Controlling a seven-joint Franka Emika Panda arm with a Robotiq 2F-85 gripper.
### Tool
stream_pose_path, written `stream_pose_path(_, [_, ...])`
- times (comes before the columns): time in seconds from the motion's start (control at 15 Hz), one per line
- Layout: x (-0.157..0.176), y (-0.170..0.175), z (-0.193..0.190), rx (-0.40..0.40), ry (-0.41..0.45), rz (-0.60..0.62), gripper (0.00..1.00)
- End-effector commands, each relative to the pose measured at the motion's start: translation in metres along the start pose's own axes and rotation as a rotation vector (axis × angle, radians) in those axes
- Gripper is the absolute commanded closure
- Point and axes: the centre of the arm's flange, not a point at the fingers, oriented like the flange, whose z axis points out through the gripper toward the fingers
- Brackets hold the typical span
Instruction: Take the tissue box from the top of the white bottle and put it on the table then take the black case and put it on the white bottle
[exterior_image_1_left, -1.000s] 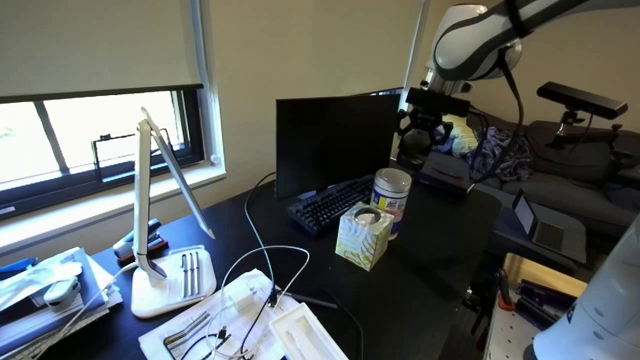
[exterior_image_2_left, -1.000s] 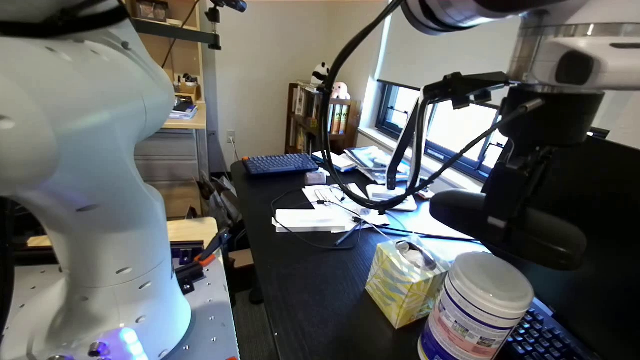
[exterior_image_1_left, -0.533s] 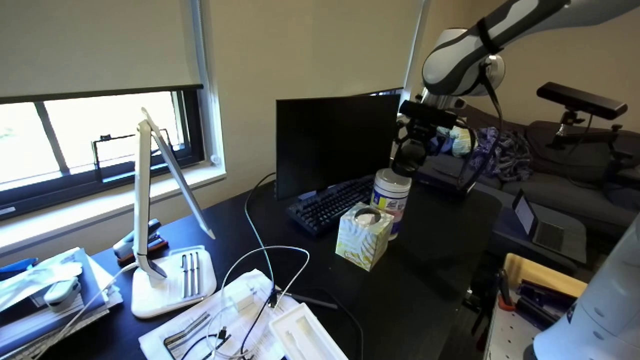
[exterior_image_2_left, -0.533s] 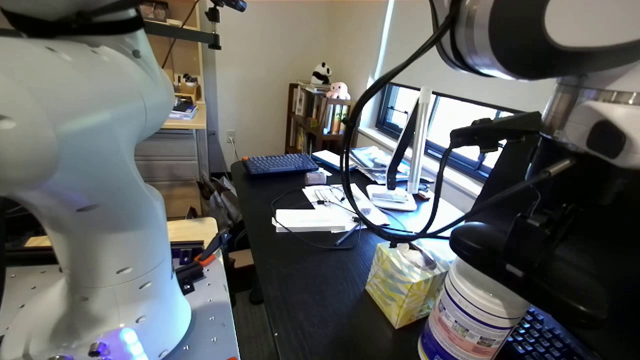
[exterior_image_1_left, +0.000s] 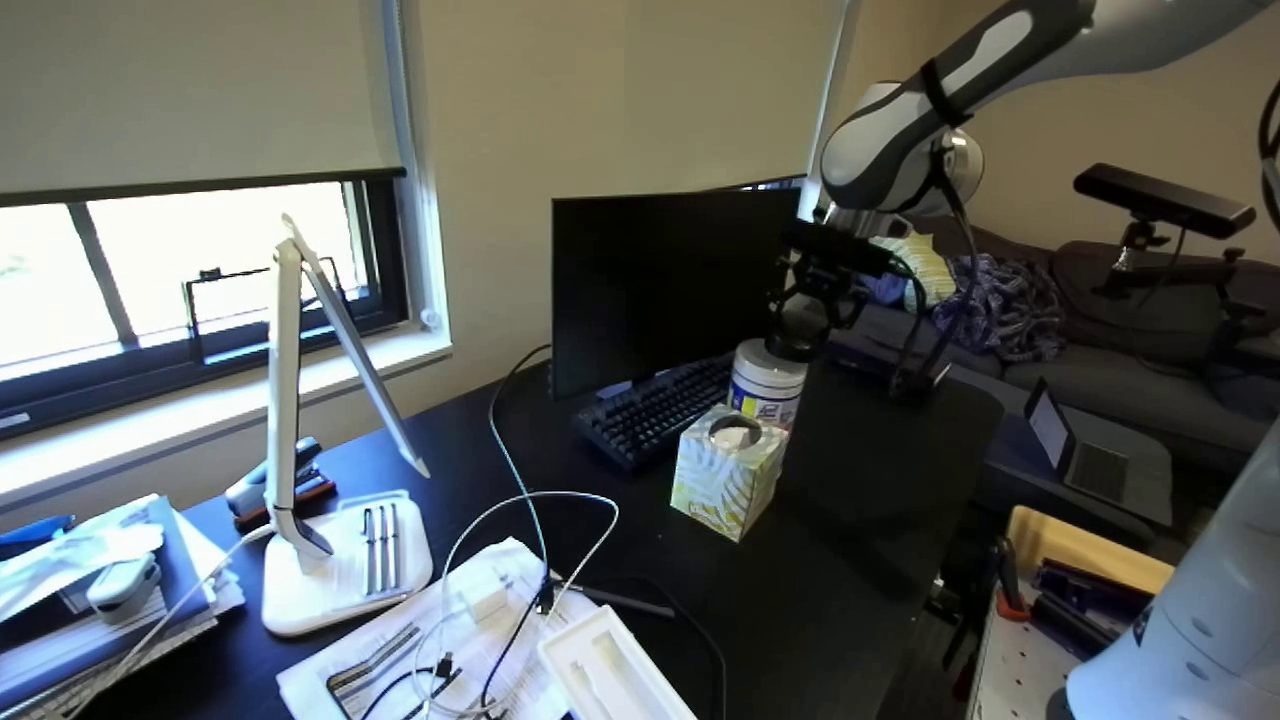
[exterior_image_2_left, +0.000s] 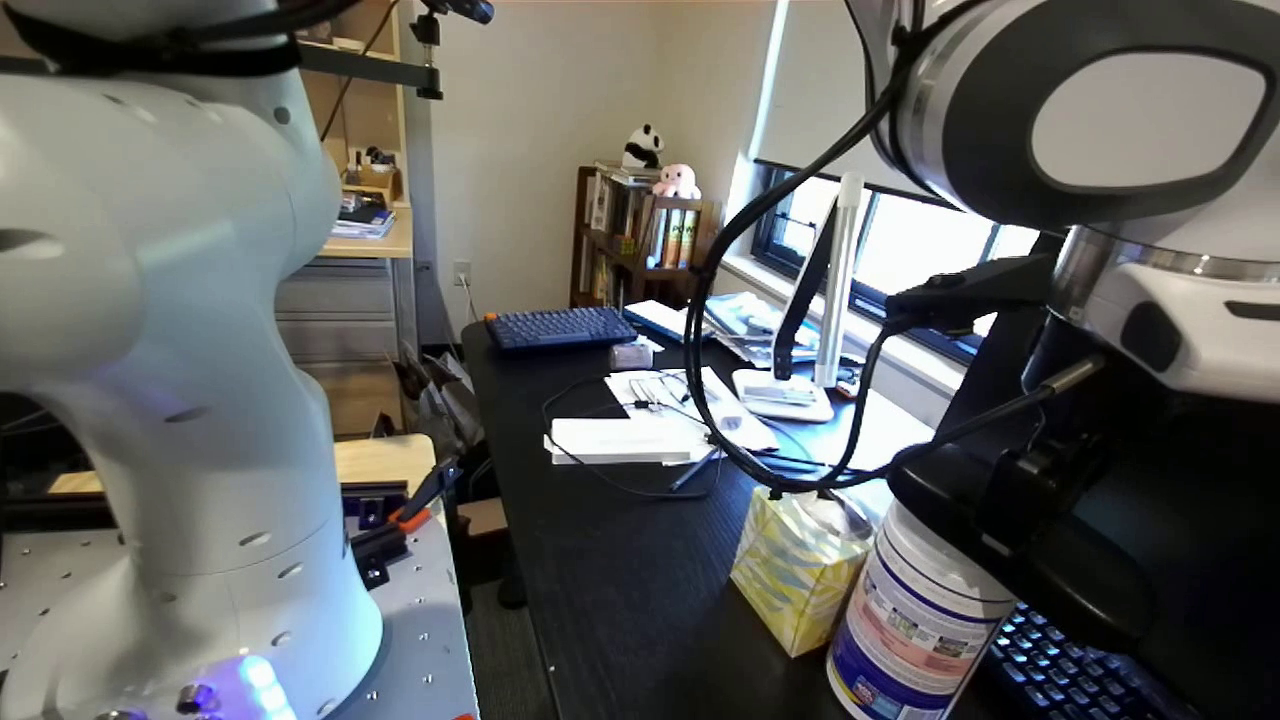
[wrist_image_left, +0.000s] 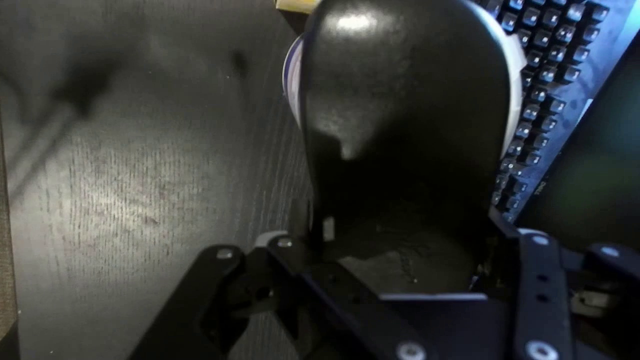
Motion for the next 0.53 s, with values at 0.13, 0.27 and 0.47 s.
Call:
stream_pose_path(0.13, [-0.0185, 0.0007, -0.0209, 0.066, -0.032, -0.065, 0.48])
stream_pose_path(0.27, [-0.0219, 0.0012, -0.0249, 0.07, -0.03, -0.091, 0.48])
stream_pose_path(0.47, [-0.0248, 0.0025, -0.0215, 0.057, -0.036, -0.119, 0.48])
